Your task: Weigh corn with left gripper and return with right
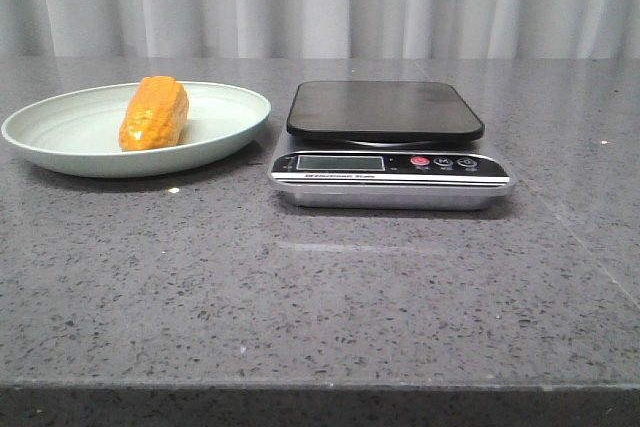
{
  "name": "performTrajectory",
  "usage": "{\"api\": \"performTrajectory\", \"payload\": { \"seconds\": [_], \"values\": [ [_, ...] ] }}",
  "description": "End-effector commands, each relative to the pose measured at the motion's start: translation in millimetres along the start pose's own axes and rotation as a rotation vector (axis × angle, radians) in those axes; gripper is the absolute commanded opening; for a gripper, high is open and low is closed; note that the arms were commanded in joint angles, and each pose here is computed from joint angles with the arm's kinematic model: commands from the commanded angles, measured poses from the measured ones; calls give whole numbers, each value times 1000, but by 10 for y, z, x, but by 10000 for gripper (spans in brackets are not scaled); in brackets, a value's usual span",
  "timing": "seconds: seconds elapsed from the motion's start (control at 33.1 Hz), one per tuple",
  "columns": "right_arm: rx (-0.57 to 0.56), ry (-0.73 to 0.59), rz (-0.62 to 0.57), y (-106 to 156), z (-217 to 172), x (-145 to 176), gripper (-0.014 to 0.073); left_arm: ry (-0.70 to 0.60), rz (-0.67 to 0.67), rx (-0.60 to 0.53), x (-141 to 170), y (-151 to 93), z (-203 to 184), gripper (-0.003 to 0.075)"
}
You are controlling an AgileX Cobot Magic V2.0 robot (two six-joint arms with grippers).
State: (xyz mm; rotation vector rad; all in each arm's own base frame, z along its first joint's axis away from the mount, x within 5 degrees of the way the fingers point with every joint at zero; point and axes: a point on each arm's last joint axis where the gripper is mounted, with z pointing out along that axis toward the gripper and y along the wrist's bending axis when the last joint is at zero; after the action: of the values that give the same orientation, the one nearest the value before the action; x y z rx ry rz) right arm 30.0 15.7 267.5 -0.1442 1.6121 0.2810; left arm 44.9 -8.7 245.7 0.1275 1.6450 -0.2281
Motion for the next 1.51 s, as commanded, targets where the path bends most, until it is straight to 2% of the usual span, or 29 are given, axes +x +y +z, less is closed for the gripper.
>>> {"api": "performTrajectory", "payload": {
  "seconds": [0.0,0.09,0.27,0.39,0.82,1.48],
  "values": [
    [10,-108,-6,3,-51,-143,162,-236,35,-63,-65,19,58,134],
    [10,-108,-6,3,-51,-143,162,-292,43,-135,38,67,88,134],
    [10,-108,-6,3,-51,-143,162,-314,47,-274,216,148,61,134],
    [11,-109,-6,2,-52,-144,162,-266,53,-302,263,167,71,134],
    [11,-109,-6,2,-52,-144,162,-254,64,-156,271,90,91,134],
    [11,-109,-6,2,-52,-144,162,-252,64,-156,272,90,93,134]
  ]
}}
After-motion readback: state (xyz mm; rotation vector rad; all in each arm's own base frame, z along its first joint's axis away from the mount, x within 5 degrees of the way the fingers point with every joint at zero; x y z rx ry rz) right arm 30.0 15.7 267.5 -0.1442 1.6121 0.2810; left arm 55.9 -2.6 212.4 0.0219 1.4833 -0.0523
